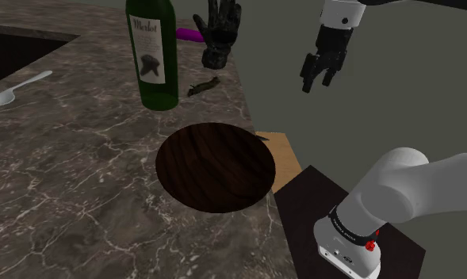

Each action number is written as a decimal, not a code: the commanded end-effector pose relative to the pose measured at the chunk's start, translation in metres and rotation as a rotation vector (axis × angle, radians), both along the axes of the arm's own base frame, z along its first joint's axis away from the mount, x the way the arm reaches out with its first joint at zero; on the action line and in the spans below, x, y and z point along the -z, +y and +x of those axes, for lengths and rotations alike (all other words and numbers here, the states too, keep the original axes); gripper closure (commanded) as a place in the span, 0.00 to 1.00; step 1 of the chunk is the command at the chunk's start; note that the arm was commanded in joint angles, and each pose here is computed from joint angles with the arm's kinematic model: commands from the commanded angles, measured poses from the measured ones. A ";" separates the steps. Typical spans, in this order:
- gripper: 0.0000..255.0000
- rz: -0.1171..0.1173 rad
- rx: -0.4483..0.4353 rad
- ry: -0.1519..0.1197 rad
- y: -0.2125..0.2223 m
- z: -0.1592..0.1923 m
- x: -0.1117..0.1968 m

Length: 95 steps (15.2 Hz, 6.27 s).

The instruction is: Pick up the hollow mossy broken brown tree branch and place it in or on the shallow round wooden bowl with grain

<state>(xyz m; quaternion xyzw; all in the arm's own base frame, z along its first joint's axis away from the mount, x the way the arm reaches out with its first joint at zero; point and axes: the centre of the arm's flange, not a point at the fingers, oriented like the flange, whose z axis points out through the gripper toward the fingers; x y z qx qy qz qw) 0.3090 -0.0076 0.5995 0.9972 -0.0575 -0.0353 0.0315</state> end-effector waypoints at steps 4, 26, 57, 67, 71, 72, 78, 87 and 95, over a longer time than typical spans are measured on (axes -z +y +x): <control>0.00 0.003 0.164 -0.017 0.037 -0.003 0.000; 0.00 0.027 1.368 -0.139 0.250 0.142 -0.009; 1.00 0.028 1.435 -0.145 0.255 0.158 0.009; 1.00 0.028 1.435 -0.145 0.255 0.158 -0.044; 1.00 0.028 1.435 -0.145 0.255 0.158 -0.065; 1.00 0.028 1.435 -0.145 0.255 0.158 -0.071; 1.00 0.028 1.435 -0.145 0.269 0.136 -0.090; 1.00 0.028 1.435 -0.145 0.329 0.033 -0.090; 1.00 0.028 1.435 -0.145 0.383 -0.057 -0.090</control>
